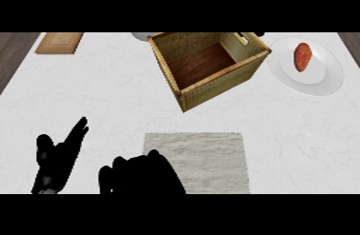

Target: Pick the bell pepper from the placemat and place it in the basket

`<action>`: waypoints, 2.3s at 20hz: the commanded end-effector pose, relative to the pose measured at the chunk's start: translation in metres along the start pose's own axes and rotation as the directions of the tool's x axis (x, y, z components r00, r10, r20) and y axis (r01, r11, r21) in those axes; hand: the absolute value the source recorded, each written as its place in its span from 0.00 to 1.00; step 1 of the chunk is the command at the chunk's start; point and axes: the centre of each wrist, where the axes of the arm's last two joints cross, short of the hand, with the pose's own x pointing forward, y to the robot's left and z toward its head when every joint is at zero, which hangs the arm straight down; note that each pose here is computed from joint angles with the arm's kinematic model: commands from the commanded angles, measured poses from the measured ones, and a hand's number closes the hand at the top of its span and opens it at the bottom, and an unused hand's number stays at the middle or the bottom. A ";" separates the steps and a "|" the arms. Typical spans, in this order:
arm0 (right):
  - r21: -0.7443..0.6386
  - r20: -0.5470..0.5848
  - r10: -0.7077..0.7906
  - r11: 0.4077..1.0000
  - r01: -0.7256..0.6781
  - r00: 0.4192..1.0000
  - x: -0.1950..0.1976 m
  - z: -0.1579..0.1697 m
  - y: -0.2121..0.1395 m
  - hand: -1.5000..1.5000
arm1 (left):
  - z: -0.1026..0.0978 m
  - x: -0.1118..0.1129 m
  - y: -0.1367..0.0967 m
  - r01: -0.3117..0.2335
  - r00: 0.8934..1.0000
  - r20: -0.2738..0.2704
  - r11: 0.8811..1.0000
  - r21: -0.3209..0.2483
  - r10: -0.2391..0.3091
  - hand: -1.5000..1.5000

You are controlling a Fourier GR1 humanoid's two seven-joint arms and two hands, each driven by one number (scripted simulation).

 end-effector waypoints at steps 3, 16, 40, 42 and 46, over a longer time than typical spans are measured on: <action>-0.272 0.106 -0.300 0.908 0.318 0.948 0.020 0.020 -0.065 1.00 | 0.009 -0.026 0.007 -0.016 0.991 -0.131 1.000 -0.004 0.016 0.50; -0.510 0.005 -0.371 0.798 0.321 0.929 0.042 -0.017 -0.206 1.00 | 0.005 -0.033 0.011 -0.018 0.988 -0.151 1.000 0.018 0.021 0.50; -0.503 -0.152 -0.421 0.812 0.296 0.894 -0.058 -0.136 -0.249 1.00 | 0.002 -0.023 -0.010 -0.004 0.991 -0.134 1.000 -0.020 0.001 0.50; -0.509 -0.122 -0.513 0.767 0.390 0.850 -0.070 -0.140 -0.235 1.00 | 0.006 -0.030 -0.007 -0.005 0.994 -0.113 1.000 0.000 0.005 0.50; -0.509 -0.121 -0.521 0.763 0.398 0.845 -0.089 -0.147 -0.226 1.00 | 0.002 -0.006 0.008 0.008 0.991 -0.136 1.000 0.001 -0.007 0.50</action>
